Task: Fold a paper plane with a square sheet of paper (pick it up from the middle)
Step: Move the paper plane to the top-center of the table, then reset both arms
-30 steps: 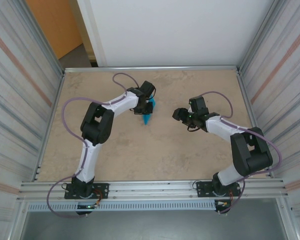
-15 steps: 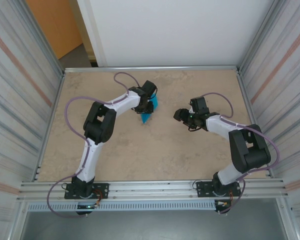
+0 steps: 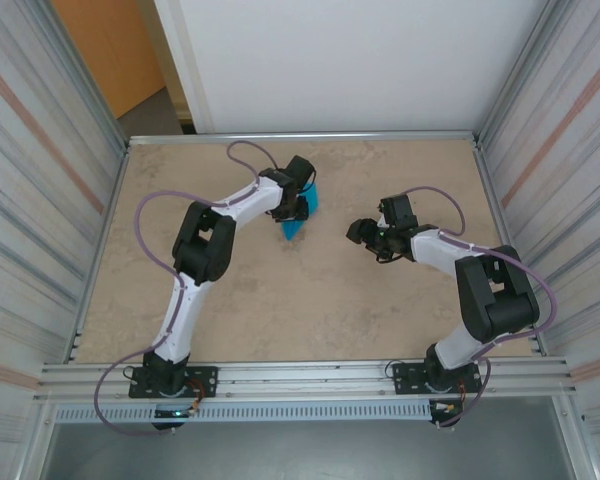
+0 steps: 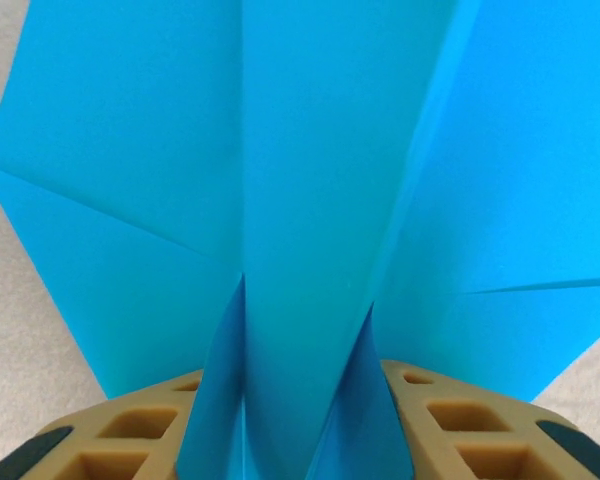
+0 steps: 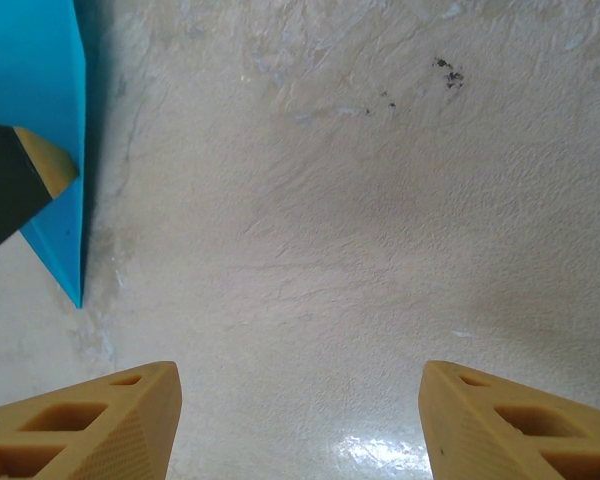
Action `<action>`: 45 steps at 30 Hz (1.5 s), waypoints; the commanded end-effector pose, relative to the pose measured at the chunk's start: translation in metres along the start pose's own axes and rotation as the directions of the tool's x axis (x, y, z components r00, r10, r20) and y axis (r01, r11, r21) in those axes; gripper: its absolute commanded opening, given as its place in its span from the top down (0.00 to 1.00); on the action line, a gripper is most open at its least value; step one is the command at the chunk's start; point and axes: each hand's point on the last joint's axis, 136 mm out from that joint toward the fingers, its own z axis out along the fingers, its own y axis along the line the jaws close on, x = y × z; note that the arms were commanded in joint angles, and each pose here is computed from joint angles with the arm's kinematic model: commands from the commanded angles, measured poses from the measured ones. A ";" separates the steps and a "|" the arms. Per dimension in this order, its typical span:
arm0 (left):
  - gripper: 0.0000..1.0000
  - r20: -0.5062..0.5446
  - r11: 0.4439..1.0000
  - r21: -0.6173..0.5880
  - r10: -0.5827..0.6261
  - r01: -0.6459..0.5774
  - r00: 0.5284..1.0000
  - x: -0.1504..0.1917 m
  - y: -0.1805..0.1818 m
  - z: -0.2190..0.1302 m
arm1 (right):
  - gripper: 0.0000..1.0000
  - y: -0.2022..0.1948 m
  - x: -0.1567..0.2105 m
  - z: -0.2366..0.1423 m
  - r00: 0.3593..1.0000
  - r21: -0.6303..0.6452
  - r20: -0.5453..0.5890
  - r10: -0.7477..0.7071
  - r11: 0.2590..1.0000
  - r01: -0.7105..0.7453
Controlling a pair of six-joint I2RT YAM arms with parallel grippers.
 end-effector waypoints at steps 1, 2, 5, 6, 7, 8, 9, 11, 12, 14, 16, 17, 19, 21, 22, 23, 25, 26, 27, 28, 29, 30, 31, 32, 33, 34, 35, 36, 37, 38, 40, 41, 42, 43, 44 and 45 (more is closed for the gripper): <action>0.57 -0.074 0.991 -0.110 -0.082 0.074 0.994 0.018 0.032 0.029 | 0.36 0.003 -0.007 0.002 1.000 0.000 -0.004 -0.022 1.000 0.022; 0.57 -0.070 0.990 -0.114 -0.091 0.083 0.993 0.017 0.033 0.030 | 0.36 0.004 -0.007 0.002 1.000 0.000 -0.003 -0.024 1.000 0.024; 0.57 -0.052 0.988 -0.114 -0.109 0.103 0.993 0.010 0.033 0.029 | 0.36 0.002 -0.008 0.002 1.000 0.006 -0.004 -0.021 1.000 0.021; 0.56 -0.045 0.989 -0.110 -0.109 0.104 0.993 0.008 0.032 0.027 | 0.36 0.001 -0.009 0.002 1.000 0.009 -0.003 -0.020 1.000 0.020; 0.56 -0.040 0.989 -0.103 -0.108 0.103 0.993 0.006 0.030 0.026 | 0.36 0.001 -0.009 0.002 1.000 0.009 -0.004 -0.020 1.000 0.020; 0.56 -0.039 0.990 -0.096 -0.106 0.102 0.994 0.004 0.029 0.024 | 0.36 0.001 -0.011 0.002 1.000 0.009 -0.002 -0.017 1.000 0.017; 0.55 -0.035 0.992 -0.085 -0.102 0.099 0.994 0.002 0.027 0.021 | 0.36 0.003 -0.011 0.001 1.000 0.005 -0.002 -0.017 1.000 0.017; 0.54 -0.023 0.994 -0.063 -0.094 0.092 0.995 -0.003 0.022 0.012 | 0.36 0.004 -0.015 -0.001 1.000 0.005 0.006 -0.017 1.000 0.017; 0.54 -0.016 0.995 -0.046 -0.086 0.085 0.996 -0.007 0.019 0.006 | 0.36 0.005 -0.017 -0.003 1.000 0.005 0.011 -0.019 1.000 0.019; 0.52 0.008 0.997 -0.011 -0.079 0.079 0.997 -0.015 0.012 -0.010 | 0.36 0.009 -0.023 -0.010 0.999 0.001 0.028 -0.021 1.000 0.021; 0.51 0.035 0.997 0.023 -0.077 0.076 0.996 -0.024 0.006 -0.029 | 0.35 0.012 -0.030 -0.017 0.998 -0.001 0.049 -0.030 1.000 0.030; 0.51 0.055 0.996 0.039 -0.080 0.078 0.995 -0.030 0.004 -0.041 | 0.35 0.014 -0.035 -0.023 0.998 0.000 0.061 -0.035 0.999 0.035; 0.49 0.089 0.995 0.068 -0.086 0.080 0.992 -0.038 0.001 -0.064 | 0.34 0.016 -0.043 -0.033 0.995 0.002 0.086 -0.046 0.999 0.046; 0.47 0.124 0.993 0.089 -0.087 0.076 0.989 -0.044 0.001 -0.086 | 0.34 0.017 -0.051 -0.045 0.992 0.014 0.113 -0.059 0.998 0.058; 0.46 0.140 0.993 0.099 -0.083 0.069 0.987 -0.046 0.000 -0.097 | 0.33 0.017 -0.056 -0.052 0.989 0.024 0.129 -0.069 0.998 0.066; 0.44 0.152 0.992 0.104 -0.082 0.066 0.985 -0.045 0.002 -0.108 | 0.33 0.017 -0.060 -0.060 0.986 0.034 0.147 -0.080 0.997 0.076; 0.42 0.194 0.990 0.126 -0.086 0.062 0.977 -0.046 0.006 -0.133 | 0.32 0.018 -0.066 -0.075 0.978 0.053 0.182 -0.100 0.994 0.092; 0.41 0.211 0.990 0.128 -0.086 0.060 0.974 -0.043 0.010 -0.142 | 0.31 0.018 -0.069 -0.083 0.972 0.063 0.205 -0.113 0.993 0.102; 0.39 0.232 0.990 0.132 -0.088 0.059 0.969 -0.042 0.014 -0.151 | 0.30 0.017 -0.072 -0.091 0.967 0.078 0.223 -0.123 0.991 0.108; 0.37 0.249 0.989 0.132 -0.090 0.058 0.964 -0.038 0.021 -0.159 | 0.29 0.016 -0.075 -0.100 0.959 0.096 0.250 -0.137 0.989 0.117; 0.35 0.267 0.989 0.134 -0.090 0.055 0.959 -0.034 0.027 -0.168 | 0.28 0.015 -0.078 -0.111 0.949 0.117 0.275 -0.154 0.985 0.126; 0.32 0.290 0.989 0.135 -0.093 0.055 0.952 -0.033 0.034 -0.177 | 0.26 0.013 -0.080 -0.119 0.940 0.137 0.297 -0.169 0.982 0.134; 0.28 0.306 0.991 0.122 -0.087 0.051 0.948 -0.026 0.044 -0.182 | 0.24 0.010 -0.084 -0.131 0.926 0.164 0.328 -0.188 0.976 0.140; 0.23 0.335 0.993 0.106 -0.083 0.050 0.939 -0.022 0.055 -0.189 | 0.21 0.008 -0.086 -0.142 0.910 0.189 0.360 -0.208 0.971 0.147; 0.18 0.362 0.995 0.087 -0.075 0.047 0.929 -0.017 0.066 -0.194 | 0.15 0.005 -0.088 -0.152 0.893 0.211 0.388 -0.228 0.965 0.155; 0.14 0.393 0.997 0.067 -0.058 0.035 0.918 -0.011 0.077 -0.198 | 0.05 0.000 -0.091 -0.162 0.871 0.242 0.423 -0.248 0.958 0.155; 0.09 0.425 0.998 0.051 -0.043 0.023 0.904 -0.006 0.088 -0.205 | 0.01 -0.007 -0.093 -0.172 0.850 0.278 0.456 -0.263 0.950 0.144; 0.06 0.453 0.999 0.037 -0.028 0.013 0.891 -0.001 0.096 -0.210 | 0.01 -0.014 -0.095 -0.181 0.833 0.306 0.481 -0.273 0.943 0.132; 0.02 0.479 1.000 0.008 -0.012 0.009 0.878 0.006 0.108 -0.213 | 0.01 -0.023 -0.096 -0.190 0.817 0.345 0.500 -0.287 0.931 0.116; 0.01 0.501 1.000 -0.016 0.001 0.008 0.866 0.011 0.119 -0.214 | 0.01 -0.031 -0.098 -0.197 0.802 0.378 0.519 -0.294 0.921 0.094; 0.01 0.536 0.997 -0.057 -0.005 0.042 0.844 0.021 0.146 -0.216 | 0.01 -0.051 -0.102 -0.211 0.772 0.438 0.559 -0.301 0.899 0.034; 0.01 0.549 0.996 -0.071 -0.011 0.060 0.836 0.025 0.157 -0.216 | 0.01 -0.057 -0.103 -0.214 0.762 0.453 0.574 -0.300 0.892 0.011; 0.01 0.571 0.993 -0.091 -0.014 0.080 0.821 0.029 0.169 -0.216 | 0.01 -0.068 -0.105 -0.216 0.753 0.473 0.587 -0.297 0.881 -0.020; 0.01 0.591 0.989 -0.111 -0.015 0.099 0.807 0.032 0.181 -0.215 | 0.01 -0.077 -0.106 -0.217 0.744 0.488 0.600 -0.294 0.871 -0.049; 0.01 0.606 0.986 -0.123 -0.012 0.109 0.795 0.035 0.189 -0.213 | 0.01 -0.085 -0.107 -0.217 0.736 0.499 0.610 -0.292 0.864 -0.071; 0.01 0.624 0.981 -0.139 -0.017 0.133 0.781 0.038 0.201 -0.211 | 0.01 -0.089 -0.109 -0.226 0.708 0.500 0.641 -0.295 0.861 -0.094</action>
